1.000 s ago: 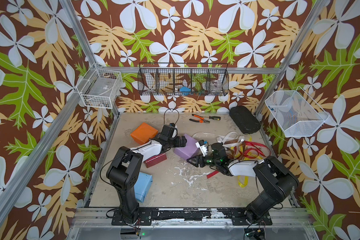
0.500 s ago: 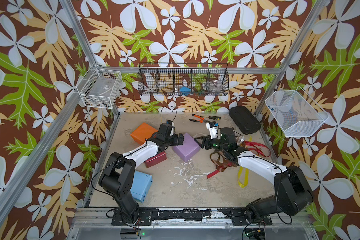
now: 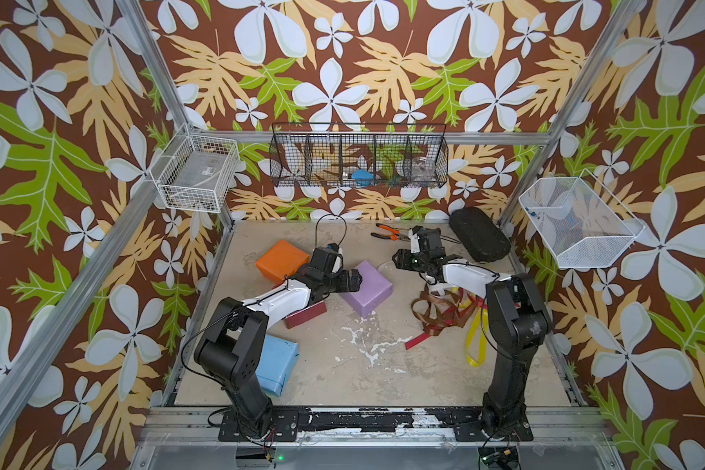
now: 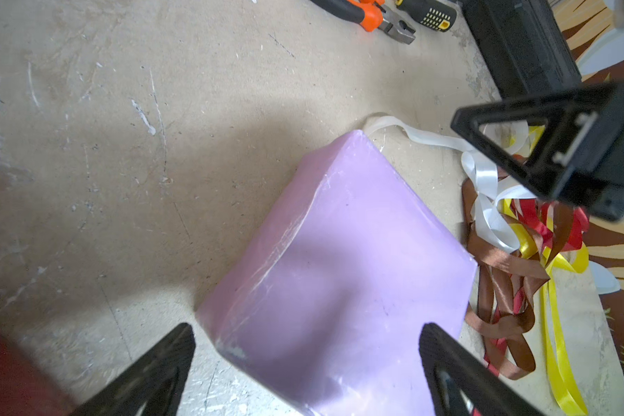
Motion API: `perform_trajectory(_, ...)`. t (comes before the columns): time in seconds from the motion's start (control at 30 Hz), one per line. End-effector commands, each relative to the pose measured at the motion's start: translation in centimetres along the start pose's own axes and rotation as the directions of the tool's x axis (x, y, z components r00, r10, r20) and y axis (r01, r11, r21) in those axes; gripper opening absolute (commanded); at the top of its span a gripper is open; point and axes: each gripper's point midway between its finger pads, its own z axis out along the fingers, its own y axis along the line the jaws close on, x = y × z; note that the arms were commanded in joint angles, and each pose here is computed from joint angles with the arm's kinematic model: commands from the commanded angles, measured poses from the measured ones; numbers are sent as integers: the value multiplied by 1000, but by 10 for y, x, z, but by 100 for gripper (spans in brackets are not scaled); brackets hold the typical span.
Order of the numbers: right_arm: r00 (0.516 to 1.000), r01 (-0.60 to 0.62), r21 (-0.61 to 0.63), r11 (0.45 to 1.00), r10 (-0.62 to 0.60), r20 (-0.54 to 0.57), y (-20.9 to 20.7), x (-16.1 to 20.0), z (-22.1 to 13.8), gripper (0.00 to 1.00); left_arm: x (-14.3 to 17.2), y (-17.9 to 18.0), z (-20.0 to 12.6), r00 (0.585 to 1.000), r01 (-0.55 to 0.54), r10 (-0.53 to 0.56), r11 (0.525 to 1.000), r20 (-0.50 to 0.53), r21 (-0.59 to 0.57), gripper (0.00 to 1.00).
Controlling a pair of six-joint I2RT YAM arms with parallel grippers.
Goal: Untie the ribbon bows on the gift boxes
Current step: Adjust the ribbon at the center of the board.
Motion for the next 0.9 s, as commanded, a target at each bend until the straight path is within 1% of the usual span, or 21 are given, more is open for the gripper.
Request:
perform_trajectory(0.0,986,160,120,980,-154,-59,-20,-5,13,58,-3,-6,0,1000,-17,17,1000,2,26,100)
perform_trajectory(0.03,978,199,119,973,-190,-86,-20,-5,19,58,-3,-7,-1,1000,-18,18,999,3,30,100)
perform_trajectory(0.1,960,249,105,963,-231,-161,-21,5,27,50,-5,-8,-1,1000,-19,19,999,7,34,100)
perform_trajectory(0.2,939,314,102,944,-293,-178,-21,16,30,50,-4,-8,0,1000,-18,18,999,7,39,100)
perform_trajectory(0.33,924,354,129,926,-325,-204,-30,20,37,51,-3,-10,2,1000,-12,12,999,0,51,100)
perform_trajectory(0.47,919,373,172,912,-337,-206,-39,17,45,53,-2,-11,3,1000,-8,8,998,-3,61,100)
perform_trajectory(0.57,919,375,195,906,-337,-202,-43,15,53,52,-2,-12,3,1000,-7,7,998,-1,65,100)
perform_trajectory(0.6,919,374,195,907,-334,-208,-45,17,57,51,-2,-11,3,1000,-8,8,998,-2,64,100)
perform_trajectory(0.67,918,369,176,913,-328,-224,-44,22,63,41,-2,-12,3,1000,-8,8,998,-3,65,100)
perform_trajectory(0.7,916,365,162,917,-323,-238,-42,27,65,39,-2,-12,3,1000,-9,9,998,-2,65,100)
perform_trajectory(0.8,918,348,122,930,-312,-244,-39,39,63,40,-1,-11,3,1000,-9,9,998,-6,65,100)
perform_trajectory(0.87,919,336,118,934,-298,-258,-41,49,60,37,-1,-12,4,1000,-9,9,998,-7,66,100)
